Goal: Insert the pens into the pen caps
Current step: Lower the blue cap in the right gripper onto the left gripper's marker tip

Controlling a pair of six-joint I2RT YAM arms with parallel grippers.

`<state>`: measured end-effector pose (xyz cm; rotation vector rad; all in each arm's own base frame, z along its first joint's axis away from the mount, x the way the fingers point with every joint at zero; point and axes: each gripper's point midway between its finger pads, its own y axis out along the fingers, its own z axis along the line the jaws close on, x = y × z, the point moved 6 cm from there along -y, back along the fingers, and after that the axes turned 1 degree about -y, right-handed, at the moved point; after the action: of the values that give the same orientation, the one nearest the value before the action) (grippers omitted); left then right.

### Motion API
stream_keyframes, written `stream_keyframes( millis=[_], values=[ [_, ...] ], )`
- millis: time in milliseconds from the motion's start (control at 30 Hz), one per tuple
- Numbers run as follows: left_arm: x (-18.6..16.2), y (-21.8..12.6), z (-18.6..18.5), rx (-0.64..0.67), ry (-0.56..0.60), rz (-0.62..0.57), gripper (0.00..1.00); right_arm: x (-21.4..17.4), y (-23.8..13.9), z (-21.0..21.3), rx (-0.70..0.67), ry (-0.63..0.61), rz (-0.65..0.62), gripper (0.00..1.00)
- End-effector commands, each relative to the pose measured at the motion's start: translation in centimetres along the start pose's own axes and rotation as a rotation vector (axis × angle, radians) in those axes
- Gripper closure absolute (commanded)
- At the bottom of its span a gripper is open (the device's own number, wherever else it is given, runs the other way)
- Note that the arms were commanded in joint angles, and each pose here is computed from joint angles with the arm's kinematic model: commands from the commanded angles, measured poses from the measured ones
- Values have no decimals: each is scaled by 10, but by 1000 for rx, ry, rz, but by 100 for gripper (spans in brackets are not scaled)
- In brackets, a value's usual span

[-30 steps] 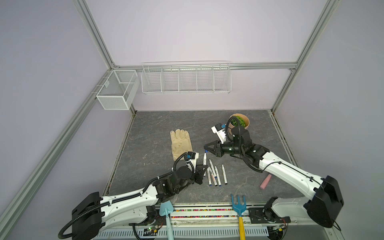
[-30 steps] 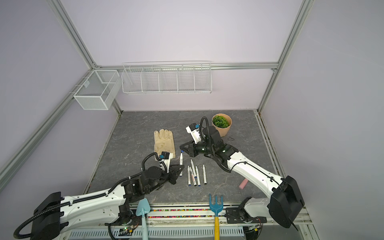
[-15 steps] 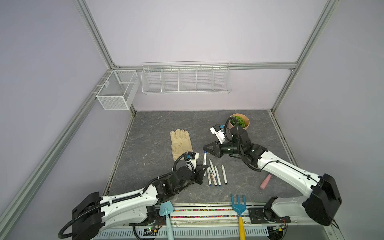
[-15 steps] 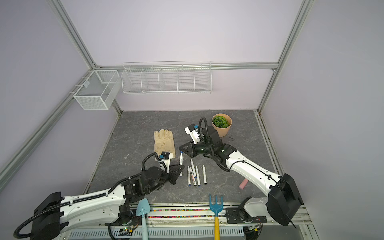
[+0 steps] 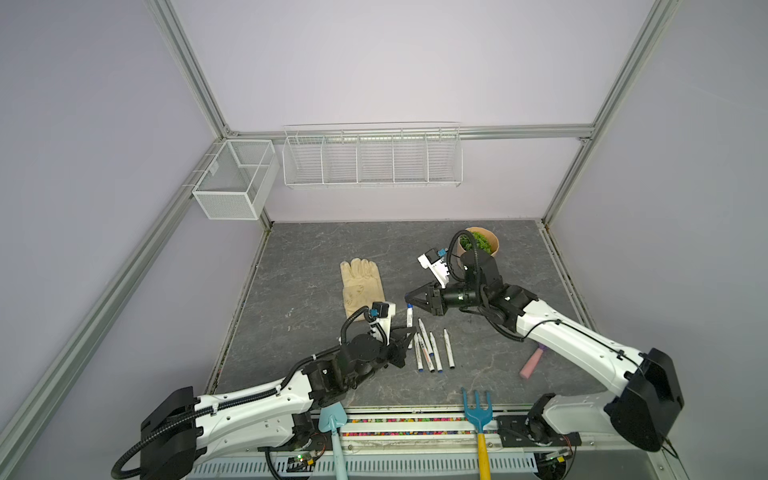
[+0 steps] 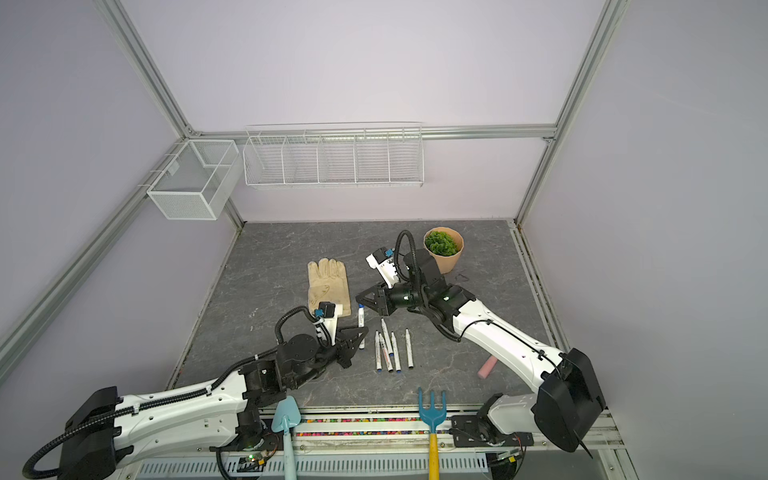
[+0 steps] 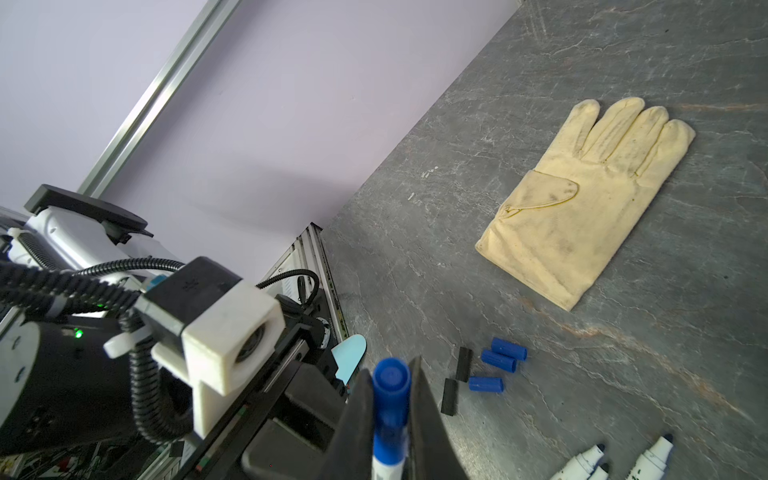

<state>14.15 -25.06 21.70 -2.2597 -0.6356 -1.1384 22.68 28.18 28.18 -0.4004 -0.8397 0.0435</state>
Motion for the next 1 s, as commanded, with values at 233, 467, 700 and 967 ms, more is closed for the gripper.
stream_keyframes(
  millis=[233,467,700,967],
  values=[
    [31,-6,2,49,-10,-182,100,-36,-16,29,199,84,212,93],
    [35,-9,3,65,25,-194,100,-50,-26,33,196,97,279,93],
    [34,-5,3,98,108,-151,100,-51,-21,26,156,84,311,92],
    [37,5,-4,96,193,-148,100,-55,-19,28,132,41,336,92]
  ],
)
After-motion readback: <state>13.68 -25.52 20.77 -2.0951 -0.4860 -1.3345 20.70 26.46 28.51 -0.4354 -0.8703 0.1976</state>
